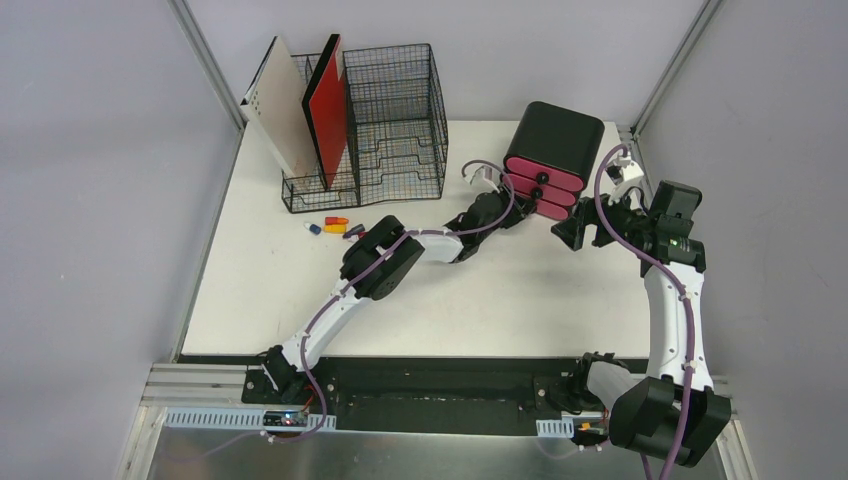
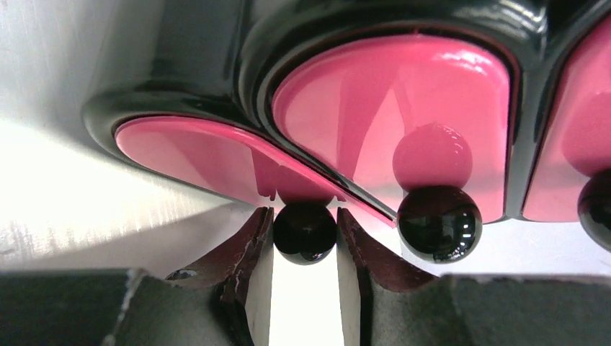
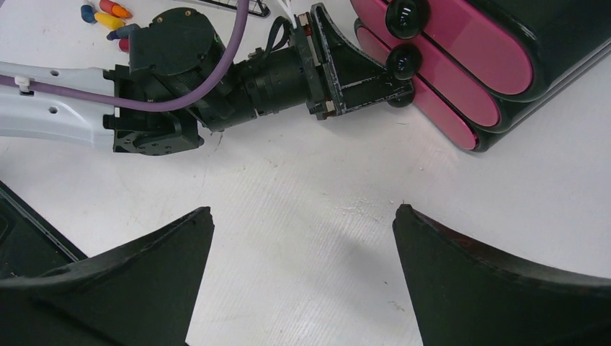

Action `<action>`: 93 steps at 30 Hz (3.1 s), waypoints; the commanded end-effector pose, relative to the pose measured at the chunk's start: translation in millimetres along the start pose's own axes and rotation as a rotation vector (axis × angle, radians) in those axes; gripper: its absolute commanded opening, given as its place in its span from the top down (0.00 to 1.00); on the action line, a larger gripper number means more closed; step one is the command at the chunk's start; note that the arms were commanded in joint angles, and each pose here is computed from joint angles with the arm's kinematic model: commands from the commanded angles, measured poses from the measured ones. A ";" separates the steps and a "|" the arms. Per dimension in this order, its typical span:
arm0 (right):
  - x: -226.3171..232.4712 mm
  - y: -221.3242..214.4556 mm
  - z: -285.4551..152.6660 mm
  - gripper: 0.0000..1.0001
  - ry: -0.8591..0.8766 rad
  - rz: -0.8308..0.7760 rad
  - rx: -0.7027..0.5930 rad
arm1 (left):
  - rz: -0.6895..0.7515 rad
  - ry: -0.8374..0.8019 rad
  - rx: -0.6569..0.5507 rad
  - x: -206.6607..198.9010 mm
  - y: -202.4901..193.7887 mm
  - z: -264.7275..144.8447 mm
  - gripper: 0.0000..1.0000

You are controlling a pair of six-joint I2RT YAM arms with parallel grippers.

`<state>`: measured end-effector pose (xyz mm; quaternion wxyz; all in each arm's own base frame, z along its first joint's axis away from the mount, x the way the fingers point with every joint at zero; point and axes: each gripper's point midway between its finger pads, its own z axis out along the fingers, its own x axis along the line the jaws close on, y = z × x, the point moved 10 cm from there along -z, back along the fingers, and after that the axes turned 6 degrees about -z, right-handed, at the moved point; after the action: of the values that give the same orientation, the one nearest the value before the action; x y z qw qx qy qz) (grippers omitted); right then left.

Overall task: Organize the desk
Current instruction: Open the drawer in the storage box.

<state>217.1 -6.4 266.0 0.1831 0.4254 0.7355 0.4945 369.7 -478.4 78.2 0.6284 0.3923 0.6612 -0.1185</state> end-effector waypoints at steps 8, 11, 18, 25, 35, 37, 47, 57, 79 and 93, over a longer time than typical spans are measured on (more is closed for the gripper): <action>-0.7 4.8 -0.8 0.01 0.004 -0.029 -0.040 | 0.017 -0.038 0.005 1.0 4.3 -36.5 1.00; -0.8 4.6 -0.6 0.01 0.005 -0.030 -0.041 | 0.033 -0.050 0.004 1.4 4.0 -47.6 1.00; -0.7 4.0 -0.1 0.01 0.008 -0.029 -0.040 | 0.059 -0.058 0.012 6.6 1.0 -65.3 1.00; -0.9 3.6 0.3 0.01 0.012 -0.028 -0.040 | 0.084 -0.065 0.017 5.2 -2.4 -79.7 1.00; -0.9 2.9 0.6 0.01 0.013 -0.026 -0.038 | 0.090 -0.054 0.025 5.8 -4.2 -87.1 1.00; -0.8 3.0 0.5 0.01 0.013 -0.026 -0.039 | 0.091 -0.052 0.027 6.3 -4.4 -88.9 1.00; -0.5 3.3 0.2 0.01 0.014 -0.030 -0.041 | 0.087 -0.051 0.034 7.6 -4.4 -94.4 1.00; -0.5 3.0 0.1 0.01 0.012 -0.031 -0.040 | 0.085 -0.058 0.048 8.9 -5.7 -99.4 0.77; 0.3 2.1 -1.6 0.01 0.004 -0.050 -0.040 | 0.511 -0.031 0.228 -23.1 22.6 -191.4 0.25; 1.2 1.3 -2.7 0.01 0.006 -0.069 -0.039 | 0.832 0.331 0.118 -9.6 89.1 -300.6 0.14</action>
<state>216.0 -6.1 262.7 0.1846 0.4166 0.7398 0.4951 206.9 -268.3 170.3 0.5354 0.6607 0.5192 0.0852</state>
